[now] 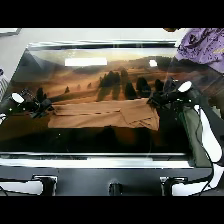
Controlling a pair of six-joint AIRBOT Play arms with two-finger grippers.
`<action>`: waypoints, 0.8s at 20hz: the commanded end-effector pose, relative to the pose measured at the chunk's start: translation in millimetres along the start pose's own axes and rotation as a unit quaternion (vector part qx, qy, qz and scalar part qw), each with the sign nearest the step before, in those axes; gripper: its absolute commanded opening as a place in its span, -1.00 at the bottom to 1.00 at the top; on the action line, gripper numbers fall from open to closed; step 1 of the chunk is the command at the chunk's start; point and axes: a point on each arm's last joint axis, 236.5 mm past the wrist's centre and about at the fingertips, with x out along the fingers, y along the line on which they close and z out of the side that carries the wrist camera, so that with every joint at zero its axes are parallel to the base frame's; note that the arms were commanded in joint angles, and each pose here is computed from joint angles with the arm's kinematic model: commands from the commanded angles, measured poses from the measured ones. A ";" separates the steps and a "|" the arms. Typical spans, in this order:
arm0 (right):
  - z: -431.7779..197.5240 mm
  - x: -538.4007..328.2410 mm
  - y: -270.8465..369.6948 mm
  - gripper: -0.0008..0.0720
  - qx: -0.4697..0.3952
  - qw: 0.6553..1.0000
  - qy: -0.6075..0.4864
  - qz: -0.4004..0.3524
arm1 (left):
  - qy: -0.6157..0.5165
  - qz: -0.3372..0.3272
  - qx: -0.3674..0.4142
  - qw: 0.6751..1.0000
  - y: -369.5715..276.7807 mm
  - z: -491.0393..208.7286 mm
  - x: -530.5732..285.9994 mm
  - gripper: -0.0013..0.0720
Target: Fold the clothes and pants, and hang the long-sleeved shirts on hangers.
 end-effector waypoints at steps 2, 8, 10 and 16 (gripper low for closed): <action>5.9 -56.8 -22.4 0.35 0.009 1.000 0.007 0.011 | -0.025 -0.011 0.002 1.000 -7.8 14.3 -23.5 0.72; -14.4 -52.3 -73.1 0.71 0.013 0.994 0.065 0.085 | -0.090 -0.022 0.012 0.996 -14.9 40.8 -78.5 0.72; -17.8 -32.4 -78.4 0.82 0.029 0.991 0.083 0.101 | -0.088 -0.022 0.014 0.996 -15.5 38.4 -81.9 0.72; -25.3 6.1 -74.0 0.82 0.050 0.980 0.114 0.154 | -0.063 -0.017 0.014 0.998 -13.2 26.6 -79.8 0.72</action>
